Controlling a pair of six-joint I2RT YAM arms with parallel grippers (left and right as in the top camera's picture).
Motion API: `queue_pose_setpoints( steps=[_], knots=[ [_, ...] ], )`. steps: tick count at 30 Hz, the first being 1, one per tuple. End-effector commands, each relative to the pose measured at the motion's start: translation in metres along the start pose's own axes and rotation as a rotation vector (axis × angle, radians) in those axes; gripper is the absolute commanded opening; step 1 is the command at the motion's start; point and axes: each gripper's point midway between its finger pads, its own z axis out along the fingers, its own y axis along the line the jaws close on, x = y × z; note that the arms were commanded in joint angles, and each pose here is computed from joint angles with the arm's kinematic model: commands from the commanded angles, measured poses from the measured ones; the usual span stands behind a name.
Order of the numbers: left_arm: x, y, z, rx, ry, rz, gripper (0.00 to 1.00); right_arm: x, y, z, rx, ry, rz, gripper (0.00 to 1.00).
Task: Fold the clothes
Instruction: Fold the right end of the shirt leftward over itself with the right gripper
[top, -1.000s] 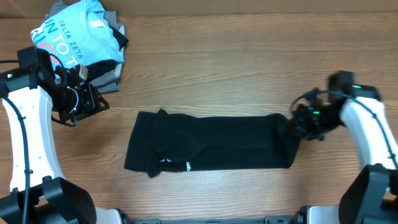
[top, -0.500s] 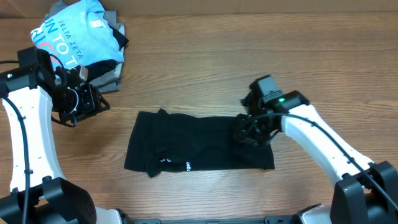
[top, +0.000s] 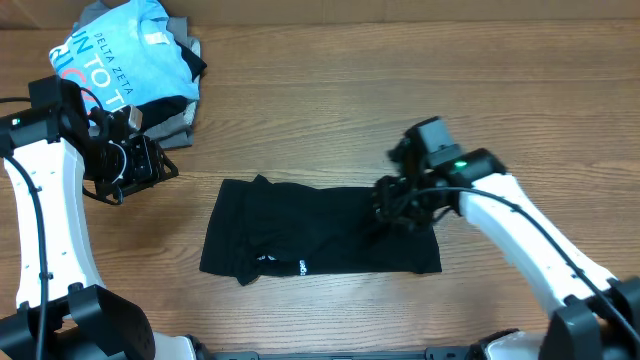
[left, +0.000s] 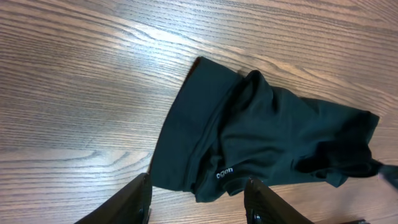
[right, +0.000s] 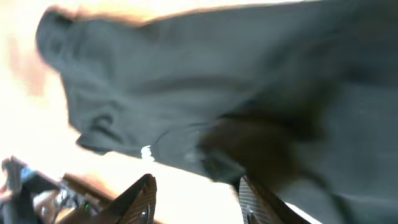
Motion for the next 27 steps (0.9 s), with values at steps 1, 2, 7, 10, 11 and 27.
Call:
queue_pose_setpoints(
  steps=[1,2,7,10,11,27],
  knots=[
    [-0.004,-0.004,-0.011,-0.003,-0.039,0.031,0.52,-0.021,-0.031,-0.018,0.075,-0.093,0.081,0.49],
    [-0.004,-0.004,-0.011,-0.003,-0.039,0.031,0.52,-0.023,-0.037,-0.019,0.085,-0.101,0.097,0.49],
    [-0.003,-0.005,-0.011,-0.002,-0.034,0.031,0.52,-0.028,-0.067,-0.011,0.146,-0.124,0.184,0.49],
    [-0.001,-0.005,-0.011,-0.001,-0.027,0.028,0.53,-0.019,-0.063,0.012,0.095,-0.078,0.202,0.49],
    [0.0,-0.005,-0.011,-0.001,-0.024,0.027,0.53,-0.014,-0.057,0.022,0.062,-0.054,0.202,0.48],
    [0.007,-0.005,-0.011,0.0,0.005,0.019,0.54,-0.014,0.062,0.015,-0.148,-0.11,-0.203,0.37]
  ],
)
